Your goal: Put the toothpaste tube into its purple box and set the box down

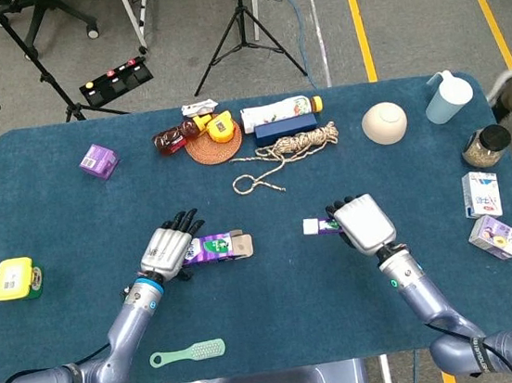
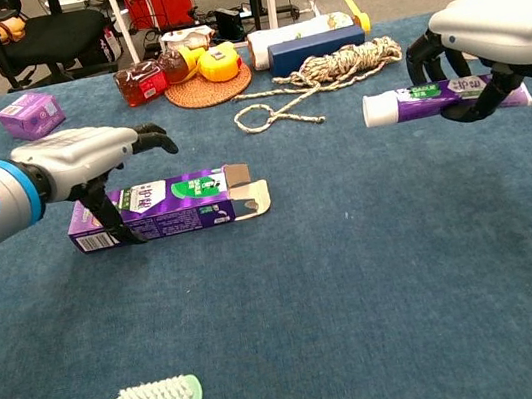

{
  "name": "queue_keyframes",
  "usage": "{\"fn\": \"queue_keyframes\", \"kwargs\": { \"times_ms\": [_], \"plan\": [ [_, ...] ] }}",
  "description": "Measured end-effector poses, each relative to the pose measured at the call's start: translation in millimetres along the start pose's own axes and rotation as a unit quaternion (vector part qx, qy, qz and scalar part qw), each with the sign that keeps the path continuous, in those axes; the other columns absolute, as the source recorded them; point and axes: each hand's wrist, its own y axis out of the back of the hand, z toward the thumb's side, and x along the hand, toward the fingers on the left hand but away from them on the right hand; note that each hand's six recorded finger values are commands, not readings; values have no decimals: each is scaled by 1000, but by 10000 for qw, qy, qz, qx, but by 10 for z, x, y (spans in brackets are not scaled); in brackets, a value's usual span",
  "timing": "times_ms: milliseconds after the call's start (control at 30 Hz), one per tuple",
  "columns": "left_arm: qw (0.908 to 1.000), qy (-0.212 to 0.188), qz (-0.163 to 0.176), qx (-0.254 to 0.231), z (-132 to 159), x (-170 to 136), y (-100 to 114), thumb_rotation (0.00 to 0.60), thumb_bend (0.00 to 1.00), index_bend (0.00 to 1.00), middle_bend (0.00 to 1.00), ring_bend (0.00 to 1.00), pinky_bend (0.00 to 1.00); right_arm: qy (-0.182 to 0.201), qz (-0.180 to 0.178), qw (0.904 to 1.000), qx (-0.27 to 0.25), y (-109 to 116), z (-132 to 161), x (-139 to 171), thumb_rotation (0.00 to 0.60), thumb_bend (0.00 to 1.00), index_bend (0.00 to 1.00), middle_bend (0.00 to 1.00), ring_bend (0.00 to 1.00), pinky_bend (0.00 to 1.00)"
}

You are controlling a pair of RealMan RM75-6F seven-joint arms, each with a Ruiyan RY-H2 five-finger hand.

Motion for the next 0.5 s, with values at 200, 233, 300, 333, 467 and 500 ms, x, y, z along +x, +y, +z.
{"fn": "queue_keyframes", "kwargs": {
  "times_ms": [200,233,300,333,467,500],
  "plan": [
    [9999,78,-88,37,27,79,-104,600,69,128,5,1,236,-8,23,10000,-30,-22,-27,3,600,595,537,554,553,642],
    [9999,102,-100,20,24,93,-121,600,69,140,12,6,245,-5,22,10000,-39,-23,-27,3,600,595,537,554,553,642],
    [9999,132,-90,5,21,119,-136,600,88,188,58,48,288,8,10,10000,-30,-20,-28,2,600,595,537,554,553,642],
    [9999,153,-61,3,20,135,-138,600,98,202,85,73,310,11,7,10000,-33,-19,-29,1,600,595,537,554,553,642],
    [9997,225,86,13,28,170,-121,600,141,280,260,229,456,16,-2,10000,-55,-19,-26,-2,600,596,536,555,554,643],
    [9997,235,108,39,27,175,-116,600,151,306,297,270,494,19,-1,10000,-62,-21,-23,-1,600,596,536,555,554,643]
  ]
}}
